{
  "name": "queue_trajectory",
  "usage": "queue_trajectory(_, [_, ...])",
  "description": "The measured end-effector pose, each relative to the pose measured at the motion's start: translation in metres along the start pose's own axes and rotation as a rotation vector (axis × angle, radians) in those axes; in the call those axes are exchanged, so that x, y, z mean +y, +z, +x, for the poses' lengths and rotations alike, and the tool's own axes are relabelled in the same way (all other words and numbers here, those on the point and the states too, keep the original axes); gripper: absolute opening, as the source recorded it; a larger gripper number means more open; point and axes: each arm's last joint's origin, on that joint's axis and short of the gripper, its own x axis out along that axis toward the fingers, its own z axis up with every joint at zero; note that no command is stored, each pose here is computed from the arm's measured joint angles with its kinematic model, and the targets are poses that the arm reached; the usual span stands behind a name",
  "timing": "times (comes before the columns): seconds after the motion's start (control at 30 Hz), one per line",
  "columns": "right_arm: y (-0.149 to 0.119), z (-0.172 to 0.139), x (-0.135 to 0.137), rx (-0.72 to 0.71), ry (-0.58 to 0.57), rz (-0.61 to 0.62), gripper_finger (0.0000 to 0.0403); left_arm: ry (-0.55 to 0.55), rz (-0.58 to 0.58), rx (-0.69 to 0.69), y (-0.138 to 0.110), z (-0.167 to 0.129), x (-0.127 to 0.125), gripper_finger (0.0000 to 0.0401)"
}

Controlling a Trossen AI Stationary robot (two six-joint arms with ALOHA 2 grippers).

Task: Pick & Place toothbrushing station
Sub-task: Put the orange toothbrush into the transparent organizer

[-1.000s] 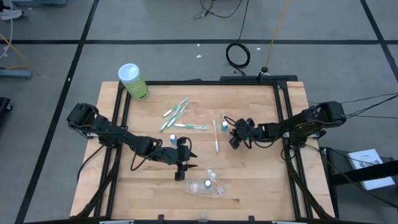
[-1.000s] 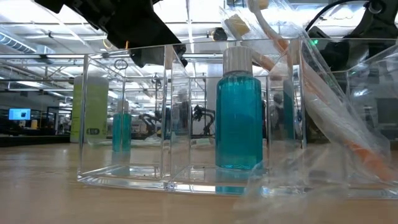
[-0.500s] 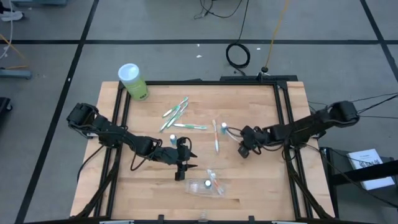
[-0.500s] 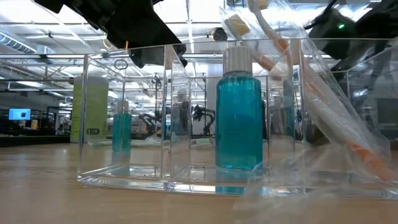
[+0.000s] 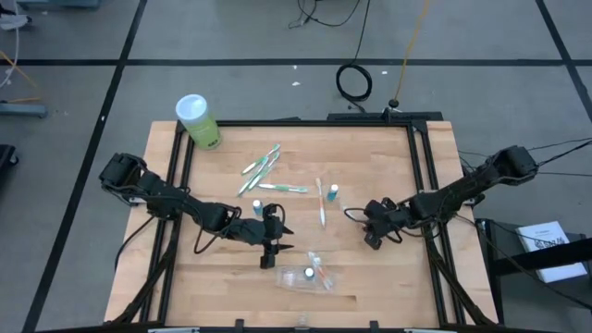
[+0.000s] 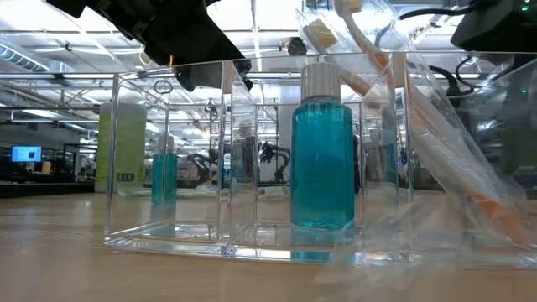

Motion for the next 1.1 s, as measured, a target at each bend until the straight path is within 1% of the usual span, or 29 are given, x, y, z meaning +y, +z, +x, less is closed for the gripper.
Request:
queue_trajectory(0.1, [0.004, -0.002, -0.004, -0.03, -0.017, -0.075, 0.0155, 0.0, 0.005, 0.0, 0.0, 0.0, 0.0, 0.0196])
queue_trajectory(0.2, [0.008, -0.005, -0.003, -0.056, -0.02, -0.136, 0.0176, 0.0, 0.008, 0.0, 0.0, 0.0, 0.0, 0.0196])
queue_trajectory(0.3, [0.017, -0.014, 0.003, -0.035, -0.055, -0.181, 0.018, 0.0, 0.014, -0.001, 0.0, 0.0, 0.0, 0.0196])
queue_trajectory(0.43, [0.039, -0.03, 0.015, 0.01, -0.173, -0.228, 0.0182, -0.001, 0.025, -0.001, 0.0, 0.0, 0.0, 0.0196])
queue_trajectory(0.5, [0.053, -0.035, 0.023, 0.024, -0.226, -0.231, 0.0182, -0.002, 0.025, -0.006, 0.001, 0.0, 0.0, 0.0196])
queue_trajectory(0.63, [0.075, -0.025, 0.032, 0.069, -0.282, -0.226, 0.0182, -0.002, 0.025, -0.007, 0.001, 0.0, 0.0, 0.0195])
queue_trajectory(0.77, [0.084, -0.003, 0.028, 0.132, -0.343, -0.231, 0.0182, -0.002, 0.025, -0.006, 0.001, 0.0, 0.0, 0.0196])
queue_trajectory(0.83, [0.086, 0.006, 0.023, 0.174, -0.346, -0.21, 0.0182, -0.002, 0.025, -0.006, 0.001, 0.0, 0.0, 0.0196])
queue_trajectory(0.93, [0.089, 0.016, 0.019, 0.213, -0.305, -0.179, 0.0181, -0.002, 0.025, -0.006, 0.001, 0.0, 0.0, 0.0196])
queue_trajectory(1.03, [0.093, 0.021, 0.02, 0.209, -0.244, -0.158, 0.0177, -0.002, 0.024, -0.006, 0.001, 0.0, 0.0, 0.0196])
queue_trajectory(1.1, [0.094, 0.022, 0.021, 0.204, -0.233, -0.156, 0.0174, -0.001, 0.025, -0.005, 0.0, 0.0, 0.0, 0.0196])
